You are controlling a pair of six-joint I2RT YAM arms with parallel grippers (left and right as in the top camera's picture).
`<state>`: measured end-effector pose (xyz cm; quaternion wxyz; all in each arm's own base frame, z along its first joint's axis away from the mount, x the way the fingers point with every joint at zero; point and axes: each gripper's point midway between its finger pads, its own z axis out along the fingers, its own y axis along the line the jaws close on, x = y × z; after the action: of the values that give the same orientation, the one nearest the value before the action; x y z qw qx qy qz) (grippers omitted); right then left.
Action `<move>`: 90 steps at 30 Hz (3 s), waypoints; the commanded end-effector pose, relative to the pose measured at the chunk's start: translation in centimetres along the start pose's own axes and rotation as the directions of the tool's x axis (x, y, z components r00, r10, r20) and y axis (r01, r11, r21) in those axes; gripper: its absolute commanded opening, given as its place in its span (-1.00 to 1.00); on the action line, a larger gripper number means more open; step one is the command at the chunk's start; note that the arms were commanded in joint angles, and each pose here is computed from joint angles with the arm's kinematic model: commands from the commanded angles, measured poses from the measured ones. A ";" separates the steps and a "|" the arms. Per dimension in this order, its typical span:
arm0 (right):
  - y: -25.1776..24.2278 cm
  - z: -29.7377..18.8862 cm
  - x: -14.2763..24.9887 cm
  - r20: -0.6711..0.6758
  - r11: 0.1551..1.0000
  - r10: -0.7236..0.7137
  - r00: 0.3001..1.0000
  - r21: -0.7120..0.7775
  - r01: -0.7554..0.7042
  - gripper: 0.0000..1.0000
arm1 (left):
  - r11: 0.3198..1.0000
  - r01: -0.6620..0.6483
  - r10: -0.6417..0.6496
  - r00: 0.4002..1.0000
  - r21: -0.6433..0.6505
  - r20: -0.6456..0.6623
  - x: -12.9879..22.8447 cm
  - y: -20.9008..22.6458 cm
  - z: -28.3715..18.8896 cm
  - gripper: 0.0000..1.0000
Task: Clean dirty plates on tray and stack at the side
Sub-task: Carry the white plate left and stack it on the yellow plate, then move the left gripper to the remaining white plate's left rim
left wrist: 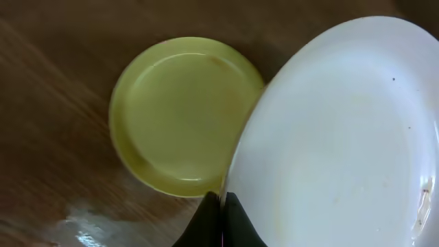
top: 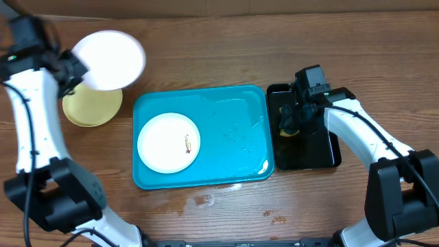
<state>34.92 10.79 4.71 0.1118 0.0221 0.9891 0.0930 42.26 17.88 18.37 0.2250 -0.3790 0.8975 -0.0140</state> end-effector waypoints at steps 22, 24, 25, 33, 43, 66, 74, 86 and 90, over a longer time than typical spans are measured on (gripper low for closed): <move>-0.4 0.0 -0.1 0.021 1.000 -0.007 1.000 0.017 0.007 0.25 | 0.980 0.167 -0.186 0.965 -0.112 -0.187 0.9 8.0 10.3 0.19; -0.4 0.0 -0.5 0.036 1.000 -0.008 0.999 0.018 0.008 0.37 | 0.989 0.145 -0.150 0.964 -0.037 -0.220 1.0 6.7 9.9 0.29; -0.5 -0.1 -0.7 0.045 1.000 -0.009 0.999 0.024 0.008 0.40 | 0.990 0.141 -0.136 0.962 0.004 -0.237 1.1 5.9 9.6 0.29; -0.7 -0.1 -1.1 0.065 0.999 -0.011 0.998 0.038 0.008 0.41 | 0.963 0.127 -0.021 0.914 0.236 -0.405 4.3 -0.1 5.7 0.12; -2.2 2.3 -1.1 0.151 0.997 -0.017 0.988 0.081 0.005 0.42 | 0.962 -0.076 0.199 0.851 0.261 -0.485 10.4 -6.4 4.4 0.11; -0.5 0.5 -1.1 0.073 0.998 0.054 0.996 0.017 -0.056 0.44 | 0.913 -0.307 0.408 0.700 0.269 -0.585 17.6 -9.1 1.0 -0.07; -1.6 2.0 3.0 -0.054 0.995 0.091 0.994 0.043 -0.089 0.24 | 0.905 -0.351 0.426 0.757 0.241 -0.496 16.8 -10.0 -2.4 -0.08; -3.3 3.2 3.2 -0.038 0.989 0.091 0.995 0.123 -0.086 -0.85 | 0.909 -0.409 0.401 0.808 0.079 -0.432 18.3 -7.8 -3.9 -0.04; -2.6 1.2 1.7 -0.038 0.989 0.090 0.995 0.123 -0.085 0.08 | 0.912 -0.406 0.382 0.780 0.065 -0.495 20.1 -6.4 -2.4 -0.04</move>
<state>31.23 8.61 0.96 0.0552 0.0694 0.9951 0.0437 34.30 -1.94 15.22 -0.0061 -0.1506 0.9860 -0.0712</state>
